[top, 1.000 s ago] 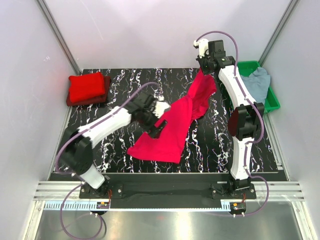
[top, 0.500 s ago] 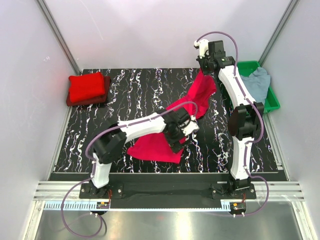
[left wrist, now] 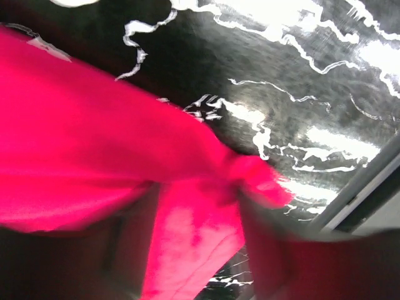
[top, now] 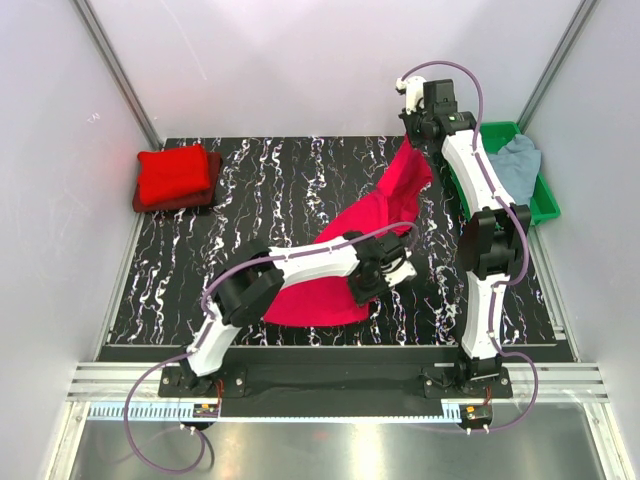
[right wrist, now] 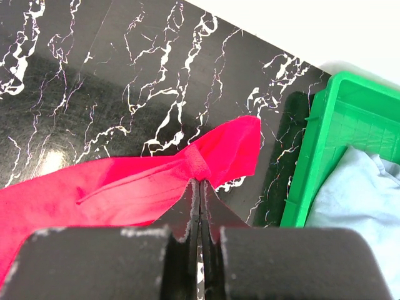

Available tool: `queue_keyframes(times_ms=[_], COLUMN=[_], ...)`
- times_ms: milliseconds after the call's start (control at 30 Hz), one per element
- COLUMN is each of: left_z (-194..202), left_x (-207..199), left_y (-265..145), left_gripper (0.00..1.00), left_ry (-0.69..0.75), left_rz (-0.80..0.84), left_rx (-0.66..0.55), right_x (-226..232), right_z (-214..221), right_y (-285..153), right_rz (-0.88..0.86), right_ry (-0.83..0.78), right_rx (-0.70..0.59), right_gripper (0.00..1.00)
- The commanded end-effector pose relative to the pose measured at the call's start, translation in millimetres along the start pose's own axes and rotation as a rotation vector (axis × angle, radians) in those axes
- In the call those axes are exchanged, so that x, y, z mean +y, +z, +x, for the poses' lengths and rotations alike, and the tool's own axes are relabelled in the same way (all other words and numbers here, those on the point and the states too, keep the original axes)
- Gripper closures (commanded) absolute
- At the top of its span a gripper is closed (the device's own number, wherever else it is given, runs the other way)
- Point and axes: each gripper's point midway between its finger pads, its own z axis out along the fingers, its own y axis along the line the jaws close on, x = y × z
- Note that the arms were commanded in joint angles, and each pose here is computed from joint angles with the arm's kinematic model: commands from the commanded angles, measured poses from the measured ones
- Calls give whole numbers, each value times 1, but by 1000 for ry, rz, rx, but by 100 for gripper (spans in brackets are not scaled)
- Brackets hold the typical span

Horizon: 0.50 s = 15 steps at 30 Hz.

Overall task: Fold and stack the t-shirts
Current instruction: Flatten the tshirt out

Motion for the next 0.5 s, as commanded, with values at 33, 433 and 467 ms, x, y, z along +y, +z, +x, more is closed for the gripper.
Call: queue_keyframes(times_ms=[33, 433, 467], left_z=[-3, 56, 55], left_x=[10, 136, 144], left_y=[-18, -194, -211], left_gripper=[96, 100, 100], left_ry=[26, -87, -112], left_rz=[-66, -558, -578], left_rx=[-26, -232, -263], right_x=[-9, -13, -10], right_z=[-30, -39, -38], right_y=[-17, -49, -52], right_rz=[18, 19, 7], right_ry=[9, 35, 43], right_rx=[-90, -115, -112], right_gripper=[100, 100, 100])
